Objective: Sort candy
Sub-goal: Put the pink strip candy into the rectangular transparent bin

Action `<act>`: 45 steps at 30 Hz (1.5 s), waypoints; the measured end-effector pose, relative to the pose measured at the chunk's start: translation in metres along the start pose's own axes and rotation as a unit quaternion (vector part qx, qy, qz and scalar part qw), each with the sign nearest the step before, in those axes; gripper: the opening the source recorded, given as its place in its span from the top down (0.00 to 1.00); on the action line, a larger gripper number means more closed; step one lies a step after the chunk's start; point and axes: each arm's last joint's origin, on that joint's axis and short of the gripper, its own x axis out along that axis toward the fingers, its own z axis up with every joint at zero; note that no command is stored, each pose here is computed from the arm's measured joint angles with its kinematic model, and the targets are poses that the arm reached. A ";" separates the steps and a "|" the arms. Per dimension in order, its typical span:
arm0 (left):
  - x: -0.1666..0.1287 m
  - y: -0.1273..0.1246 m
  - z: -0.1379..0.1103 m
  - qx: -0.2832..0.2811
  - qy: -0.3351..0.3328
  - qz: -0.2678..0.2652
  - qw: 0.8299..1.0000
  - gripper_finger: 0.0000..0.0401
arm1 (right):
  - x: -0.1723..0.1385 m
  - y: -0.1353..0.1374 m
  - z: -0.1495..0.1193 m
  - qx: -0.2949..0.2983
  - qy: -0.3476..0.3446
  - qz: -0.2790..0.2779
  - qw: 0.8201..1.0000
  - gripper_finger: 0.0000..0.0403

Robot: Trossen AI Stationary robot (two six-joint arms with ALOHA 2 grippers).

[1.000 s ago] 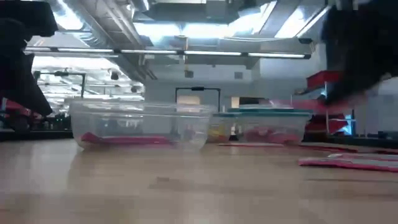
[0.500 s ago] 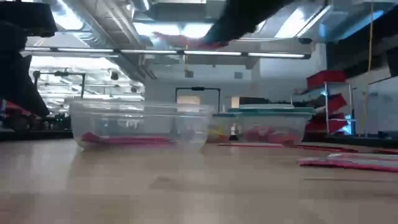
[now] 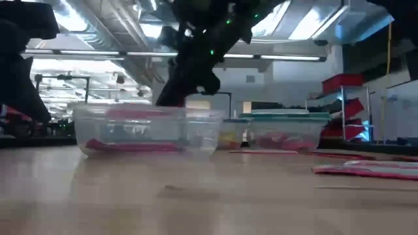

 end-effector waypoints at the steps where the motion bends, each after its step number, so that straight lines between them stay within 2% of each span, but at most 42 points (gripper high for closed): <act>1: 0.000 0.000 0.000 0.000 0.000 0.000 1.000 1.00 | 0.001 0.001 -0.001 -0.013 0.000 0.007 1.000 1.00; 5: 0.000 -0.001 0.000 -0.004 0.001 -0.005 1.000 1.00 | 0.005 0.003 -0.002 -0.032 0.002 0.011 0.999 1.00; 8: 0.000 -0.001 0.000 -0.005 0.001 -0.006 1.000 1.00 | 0.006 0.003 -0.003 -0.032 0.011 0.003 0.999 0.96; 11: 0.000 -0.001 0.000 -0.004 0.001 -0.006 1.000 1.00 | 0.006 0.001 -0.003 -0.029 0.017 -0.015 0.999 0.86; 13: 0.000 -0.002 0.000 -0.005 0.001 -0.006 1.000 1.00 | 0.006 0.000 -0.001 -0.009 0.033 -0.049 0.998 0.77; 16: 0.000 -0.002 0.000 -0.005 0.001 -0.007 1.000 1.00 | -0.008 -0.001 0.006 0.018 0.066 -0.111 0.991 0.67; 17: 0.000 -0.002 0.000 -0.006 0.001 -0.007 1.000 1.00 | -0.017 -0.001 0.009 0.027 0.069 -0.114 0.991 0.65; 21: 0.000 -0.003 0.000 -0.009 0.002 -0.010 1.000 1.00 | -0.059 0.014 0.028 0.064 0.051 -0.055 0.995 0.62; 25: 0.000 -0.004 0.000 -0.014 0.003 -0.015 1.000 1.00 | -0.101 0.042 0.032 0.108 0.110 0.033 0.987 0.66; 29: 0.000 -0.004 0.000 -0.015 0.003 -0.016 1.000 1.00 | -0.132 0.079 0.028 0.151 0.191 0.126 0.962 0.73; 32: 0.000 -0.004 0.000 -0.015 0.003 -0.016 1.000 1.00 | -0.145 0.111 0.024 0.184 0.209 0.206 0.938 0.78; 34: 0.000 -0.004 0.000 -0.014 0.003 -0.017 1.000 1.00 | -0.150 0.132 0.017 0.194 0.237 0.240 0.921 0.81; 37: 0.000 -0.004 0.000 -0.014 0.001 -0.017 1.000 1.00 | -0.154 0.158 0.000 0.211 0.284 0.246 0.902 0.85; 42: 0.000 -0.004 0.000 -0.013 -0.001 -0.017 1.000 1.00 | -0.159 0.187 -0.050 0.252 0.431 0.217 0.838 0.89; 45: 0.000 -0.004 0.000 -0.006 -0.002 -0.018 1.000 1.00 | -0.160 0.196 -0.080 0.246 0.471 0.193 0.825 0.88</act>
